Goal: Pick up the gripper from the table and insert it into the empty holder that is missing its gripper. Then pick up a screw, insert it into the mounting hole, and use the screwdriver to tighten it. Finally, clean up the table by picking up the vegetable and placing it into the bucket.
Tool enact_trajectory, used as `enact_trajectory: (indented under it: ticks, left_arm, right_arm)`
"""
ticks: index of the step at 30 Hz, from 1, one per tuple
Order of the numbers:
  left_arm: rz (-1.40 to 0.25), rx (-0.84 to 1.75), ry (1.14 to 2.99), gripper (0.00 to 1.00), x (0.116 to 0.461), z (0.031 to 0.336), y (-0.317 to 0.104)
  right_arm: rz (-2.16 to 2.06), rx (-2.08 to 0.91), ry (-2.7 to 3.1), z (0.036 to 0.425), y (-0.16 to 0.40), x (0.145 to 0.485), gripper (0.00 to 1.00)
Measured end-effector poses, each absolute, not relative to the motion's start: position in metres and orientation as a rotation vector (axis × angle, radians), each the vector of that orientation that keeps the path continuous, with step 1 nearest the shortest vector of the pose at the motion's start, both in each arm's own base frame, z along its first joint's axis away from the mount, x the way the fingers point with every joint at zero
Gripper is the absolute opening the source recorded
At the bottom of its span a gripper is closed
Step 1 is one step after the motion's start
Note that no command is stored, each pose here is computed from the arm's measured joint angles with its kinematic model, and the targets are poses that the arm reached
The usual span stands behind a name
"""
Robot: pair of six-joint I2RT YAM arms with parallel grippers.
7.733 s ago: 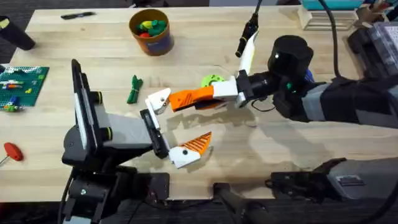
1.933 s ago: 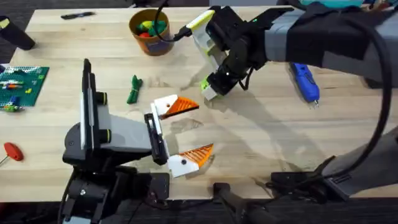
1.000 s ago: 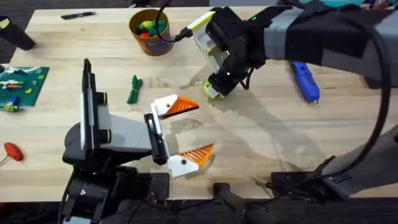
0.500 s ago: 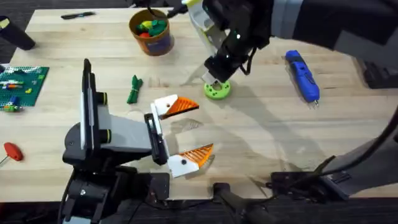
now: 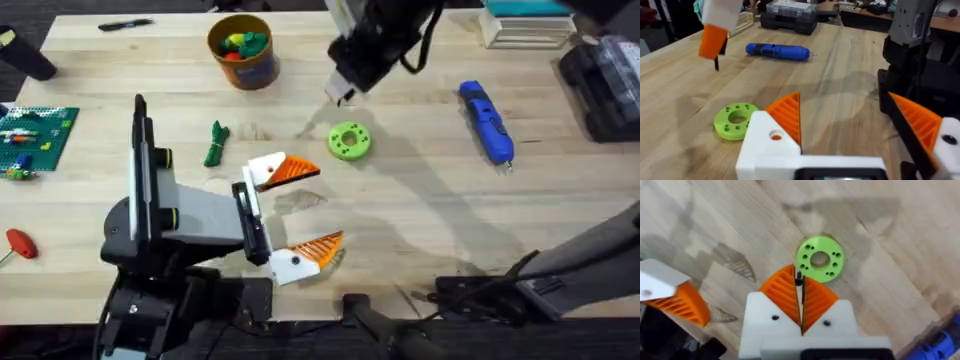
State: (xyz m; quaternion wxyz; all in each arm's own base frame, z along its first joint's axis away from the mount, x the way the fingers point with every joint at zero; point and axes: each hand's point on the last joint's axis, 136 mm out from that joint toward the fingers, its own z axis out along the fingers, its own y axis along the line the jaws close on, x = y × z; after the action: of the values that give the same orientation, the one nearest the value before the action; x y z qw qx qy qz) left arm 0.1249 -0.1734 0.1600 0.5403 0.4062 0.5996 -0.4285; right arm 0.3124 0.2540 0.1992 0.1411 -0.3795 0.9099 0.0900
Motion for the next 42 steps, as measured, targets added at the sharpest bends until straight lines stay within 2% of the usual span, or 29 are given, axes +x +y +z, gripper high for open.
enact_trajectory:
  ticks: [2,3,6,8,14,17,42]
  left_arm:
    - [-1.018,0.966,1.425,0.985,0.125,0.16,-0.173]
    - [-1.018,0.965,1.425,0.985,0.125,0.16,-0.173]
    - [-1.018,0.965,1.425,0.985,0.125,0.16,-0.173]
    - [-1.019,0.966,1.425,0.985,0.125,0.16,-0.173]
    - [-1.018,0.966,1.425,0.985,0.125,0.16,-0.173]
    - [-1.019,0.966,1.425,0.985,0.125,0.16,-0.173]
    - [-1.018,0.966,1.425,0.985,0.125,0.16,-0.173]
  right_arm:
    - [0.264,-1.094,2.612,0.212,0.255,0.312,0.004]
    - [0.273,-1.104,2.586,0.231,0.258,0.308,0.004]
    - [0.285,-1.133,2.559,0.245,0.266,0.299,0.004]
    - [0.32,-1.236,2.495,0.259,0.294,0.272,0.004]
    - [0.37,-1.428,2.404,0.26,0.335,0.219,0.004]
    - [0.383,-1.474,2.378,0.26,0.345,0.205,0.004]
    - [0.395,-1.5,2.387,0.259,0.352,0.188,0.004]
